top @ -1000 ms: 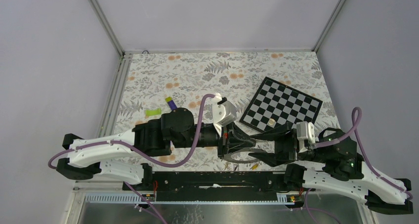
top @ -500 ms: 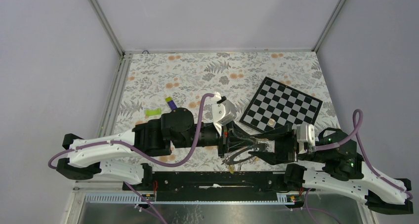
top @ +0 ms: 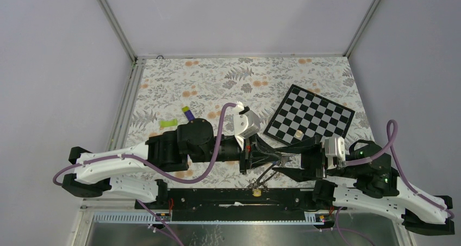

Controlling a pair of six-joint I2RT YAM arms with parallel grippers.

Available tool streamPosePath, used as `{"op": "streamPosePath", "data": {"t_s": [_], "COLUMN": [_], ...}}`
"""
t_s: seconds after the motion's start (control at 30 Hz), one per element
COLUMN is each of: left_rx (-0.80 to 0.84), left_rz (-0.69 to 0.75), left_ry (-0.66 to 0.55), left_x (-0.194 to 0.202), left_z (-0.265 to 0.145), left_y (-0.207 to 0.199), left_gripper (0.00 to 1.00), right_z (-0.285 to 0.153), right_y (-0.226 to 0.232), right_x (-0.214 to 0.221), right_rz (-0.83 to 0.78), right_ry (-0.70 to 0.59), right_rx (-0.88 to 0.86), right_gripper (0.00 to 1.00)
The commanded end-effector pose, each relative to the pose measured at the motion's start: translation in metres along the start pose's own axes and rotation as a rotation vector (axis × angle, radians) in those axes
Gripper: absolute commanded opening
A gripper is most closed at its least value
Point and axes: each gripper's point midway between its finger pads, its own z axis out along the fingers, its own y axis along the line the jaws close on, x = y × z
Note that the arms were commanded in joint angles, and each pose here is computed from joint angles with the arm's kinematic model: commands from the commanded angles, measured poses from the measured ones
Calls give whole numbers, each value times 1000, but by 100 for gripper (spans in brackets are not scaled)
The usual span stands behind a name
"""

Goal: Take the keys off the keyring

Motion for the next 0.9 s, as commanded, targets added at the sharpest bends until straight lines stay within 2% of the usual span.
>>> {"op": "streamPosePath", "data": {"t_s": [0.0, 0.17, 0.33, 0.47, 0.87], "left_rx": [71, 75, 81, 81, 76], "left_rz": [1, 0, -2, -2, 6], "left_ry": [-140, -137, -134, -136, -120], "left_x": [-48, -47, -46, -47, -43], "left_z": [-8, -8, -7, -8, -6], "left_y": [-19, -20, -21, -21, -19], "left_gripper": [0, 0, 0, 0, 0], "right_z": [5, 6, 5, 5, 4], "right_y": [2, 5, 9, 10, 12], "right_x": [-20, -19, -21, -23, -28], "right_rz": [-19, -5, 12, 30, 73], "right_ry": [-57, -51, -62, -70, -88], "right_rx": [-23, -42, -57, -60, -59], "right_gripper": [57, 53, 43, 32, 29]}}
